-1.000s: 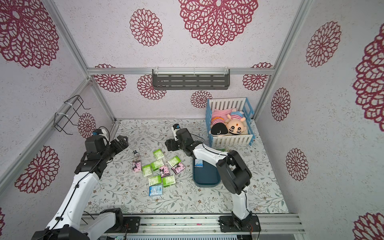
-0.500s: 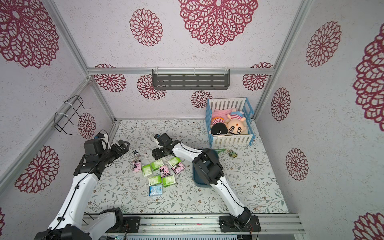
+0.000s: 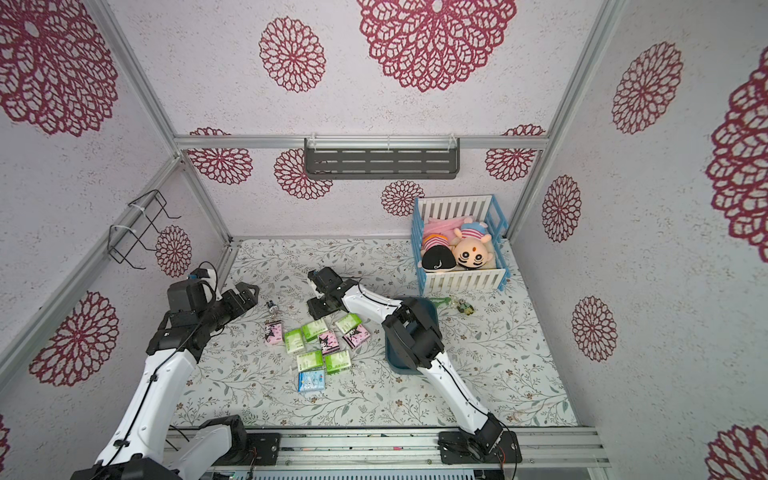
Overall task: Put the pocket tissues into the storage box
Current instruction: Pick up the pocket tissues from the center of the board, then place the pocket tissues in the storage box.
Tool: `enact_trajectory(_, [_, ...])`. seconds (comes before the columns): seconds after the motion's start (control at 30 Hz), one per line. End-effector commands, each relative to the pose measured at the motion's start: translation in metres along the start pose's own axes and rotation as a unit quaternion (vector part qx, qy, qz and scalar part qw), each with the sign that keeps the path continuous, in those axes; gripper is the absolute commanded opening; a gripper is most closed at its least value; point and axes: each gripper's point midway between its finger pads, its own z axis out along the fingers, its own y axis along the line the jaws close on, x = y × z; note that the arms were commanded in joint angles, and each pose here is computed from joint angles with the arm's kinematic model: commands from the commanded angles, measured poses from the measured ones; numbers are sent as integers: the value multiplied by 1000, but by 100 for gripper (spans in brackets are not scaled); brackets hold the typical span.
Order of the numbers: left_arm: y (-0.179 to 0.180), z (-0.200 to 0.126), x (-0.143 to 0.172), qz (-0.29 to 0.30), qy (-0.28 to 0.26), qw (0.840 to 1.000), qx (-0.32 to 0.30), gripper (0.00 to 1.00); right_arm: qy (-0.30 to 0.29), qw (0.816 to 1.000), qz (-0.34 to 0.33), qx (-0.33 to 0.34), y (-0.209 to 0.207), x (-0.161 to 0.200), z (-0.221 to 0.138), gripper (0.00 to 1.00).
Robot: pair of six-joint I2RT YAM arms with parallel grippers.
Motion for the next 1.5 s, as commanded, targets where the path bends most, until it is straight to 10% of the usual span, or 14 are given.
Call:
enact_trajectory(0.0, [3, -5, 0, 6, -3, 1000, -6, 97, -16, 1000, -10, 7, 3, -12, -6, 45])
enact_trajectory(0.4, [-6, -14, 0, 3, -5, 1000, 7, 97, -76, 997, 8, -18, 11, -53, -42, 39])
enact_trajectory(0.73, [-81, 11, 26, 81, 24, 995, 56, 97, -199, 976, 84, -28, -19, -83, -161, 40])
enact_trajectory(1.1, [-197, 51, 87, 174, 108, 966, 155, 97, -192, 962, 169, 100, -126, 23, -259, 41])
enact_trajectory(1.47, [-269, 74, 174, 225, 198, 931, 207, 97, -136, 954, 221, 154, -170, 116, -255, 42])
